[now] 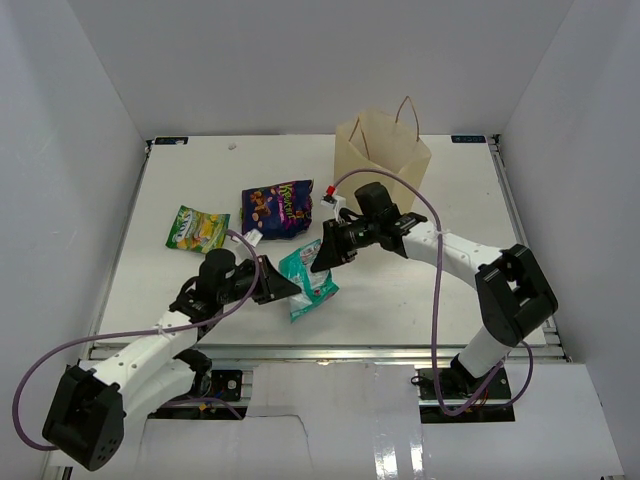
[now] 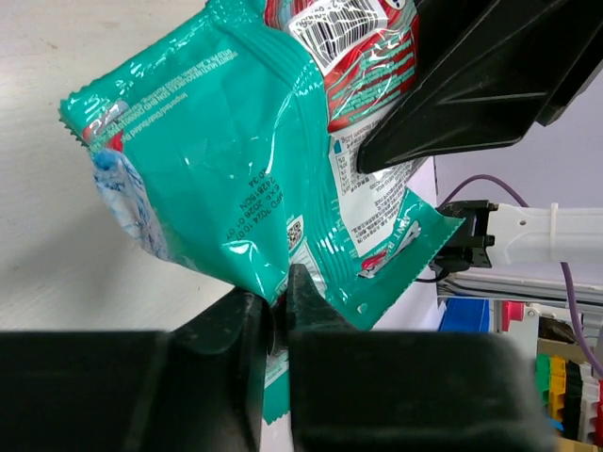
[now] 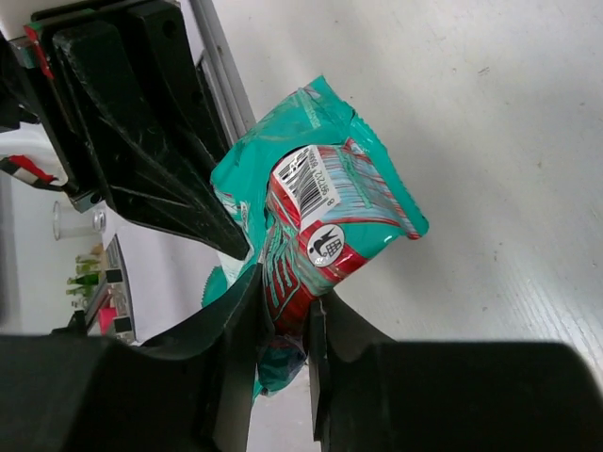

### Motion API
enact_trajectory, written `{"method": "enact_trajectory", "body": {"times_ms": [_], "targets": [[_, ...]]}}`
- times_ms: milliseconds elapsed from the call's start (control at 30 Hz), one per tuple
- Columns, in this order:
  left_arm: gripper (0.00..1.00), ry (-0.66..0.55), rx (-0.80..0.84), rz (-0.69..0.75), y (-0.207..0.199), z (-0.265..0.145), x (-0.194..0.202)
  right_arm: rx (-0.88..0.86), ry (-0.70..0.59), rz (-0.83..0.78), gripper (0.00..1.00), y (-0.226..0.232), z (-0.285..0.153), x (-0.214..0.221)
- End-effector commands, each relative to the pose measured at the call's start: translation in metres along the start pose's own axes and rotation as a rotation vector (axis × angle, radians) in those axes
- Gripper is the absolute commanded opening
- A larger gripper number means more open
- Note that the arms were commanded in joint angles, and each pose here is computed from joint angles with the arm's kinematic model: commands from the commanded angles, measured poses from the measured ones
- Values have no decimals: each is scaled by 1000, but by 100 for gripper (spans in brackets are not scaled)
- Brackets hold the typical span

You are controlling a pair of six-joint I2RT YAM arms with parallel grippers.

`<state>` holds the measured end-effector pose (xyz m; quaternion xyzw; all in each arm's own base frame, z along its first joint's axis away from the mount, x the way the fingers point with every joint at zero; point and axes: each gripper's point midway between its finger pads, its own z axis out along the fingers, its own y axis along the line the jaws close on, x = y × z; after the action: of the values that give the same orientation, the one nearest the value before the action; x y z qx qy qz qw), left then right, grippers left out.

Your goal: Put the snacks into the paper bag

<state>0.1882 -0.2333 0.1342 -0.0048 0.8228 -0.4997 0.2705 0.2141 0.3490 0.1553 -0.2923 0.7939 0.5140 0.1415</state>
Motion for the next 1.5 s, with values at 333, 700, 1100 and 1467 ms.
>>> {"method": "enact_trajectory", "body": {"times_ms": [333, 700, 1100, 1467], "targets": [[77, -315, -100, 153, -39, -57, -62, -104, -133, -743, 8, 77, -73, -83], [87, -395, -415, 94, 7, -80, -76, 270, -569, -1065, 8, 145, -234, -237], [87, -405, -462, 85, 17, -81, -78, 736, -772, -1028, 8, 80, -322, -310], [87, -441, -491, 25, 15, -86, -85, 806, -555, -969, 10, -32, -276, -288]]}}
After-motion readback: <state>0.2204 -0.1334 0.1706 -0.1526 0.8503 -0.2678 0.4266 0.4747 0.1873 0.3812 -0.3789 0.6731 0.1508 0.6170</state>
